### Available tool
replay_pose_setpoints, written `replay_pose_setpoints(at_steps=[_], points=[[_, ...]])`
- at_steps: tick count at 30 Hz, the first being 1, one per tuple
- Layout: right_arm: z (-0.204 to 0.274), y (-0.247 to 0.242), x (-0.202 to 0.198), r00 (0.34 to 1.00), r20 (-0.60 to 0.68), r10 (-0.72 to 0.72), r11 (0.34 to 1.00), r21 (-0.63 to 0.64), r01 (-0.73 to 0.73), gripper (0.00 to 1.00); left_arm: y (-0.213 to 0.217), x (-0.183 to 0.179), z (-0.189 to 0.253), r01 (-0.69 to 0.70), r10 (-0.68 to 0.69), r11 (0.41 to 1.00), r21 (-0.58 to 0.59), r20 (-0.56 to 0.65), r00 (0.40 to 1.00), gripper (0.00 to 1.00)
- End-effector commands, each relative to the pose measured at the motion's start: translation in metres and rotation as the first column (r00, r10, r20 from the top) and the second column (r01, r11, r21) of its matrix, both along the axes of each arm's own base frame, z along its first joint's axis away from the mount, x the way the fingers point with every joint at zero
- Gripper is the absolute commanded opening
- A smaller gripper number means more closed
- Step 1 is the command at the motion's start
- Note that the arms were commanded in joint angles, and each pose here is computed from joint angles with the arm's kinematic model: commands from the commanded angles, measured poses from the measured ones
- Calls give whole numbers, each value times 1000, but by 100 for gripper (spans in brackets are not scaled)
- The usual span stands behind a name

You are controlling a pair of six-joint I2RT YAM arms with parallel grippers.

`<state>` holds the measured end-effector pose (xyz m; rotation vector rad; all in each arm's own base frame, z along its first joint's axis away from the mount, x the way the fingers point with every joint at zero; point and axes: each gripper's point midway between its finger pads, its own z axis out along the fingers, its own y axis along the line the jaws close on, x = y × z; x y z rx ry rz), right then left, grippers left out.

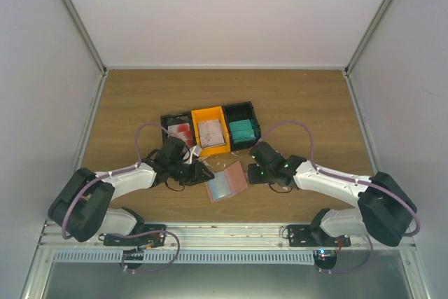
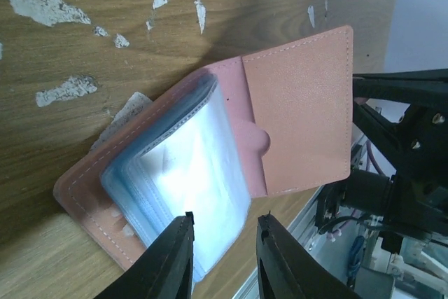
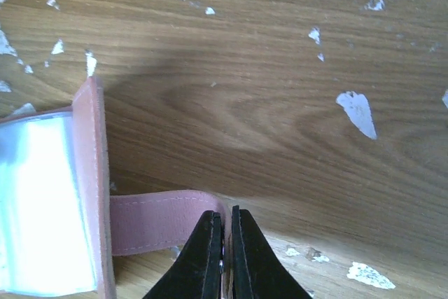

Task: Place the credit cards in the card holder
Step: Open the card holder at the center of the board.

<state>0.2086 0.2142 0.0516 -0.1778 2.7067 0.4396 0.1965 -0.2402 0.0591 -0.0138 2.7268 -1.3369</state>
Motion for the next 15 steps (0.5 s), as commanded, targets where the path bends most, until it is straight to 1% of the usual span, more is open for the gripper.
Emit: replay_pose_setpoints(at_steps=[1,5,9,15], points=[[-11,-11,-4,999,-14,-33,999,-35,32,0,-7,1,-2,5,-5,999,-36,6,1000,28],[-19,-14,-7,999,-28,-37,998,-50,35,1,-9,-4,-11,12,-13,999,-37,-27,1000,28],[-25,-17,-9,999,-37,-40,997,-65,37,1,-11,-7,-20,18,-19,1000,-21,-56,998,31],[-19,-14,-6,999,-15,-29,999,-42,28,1,-17,-7,-20,37,-38,999,-33,-55,998,30]])
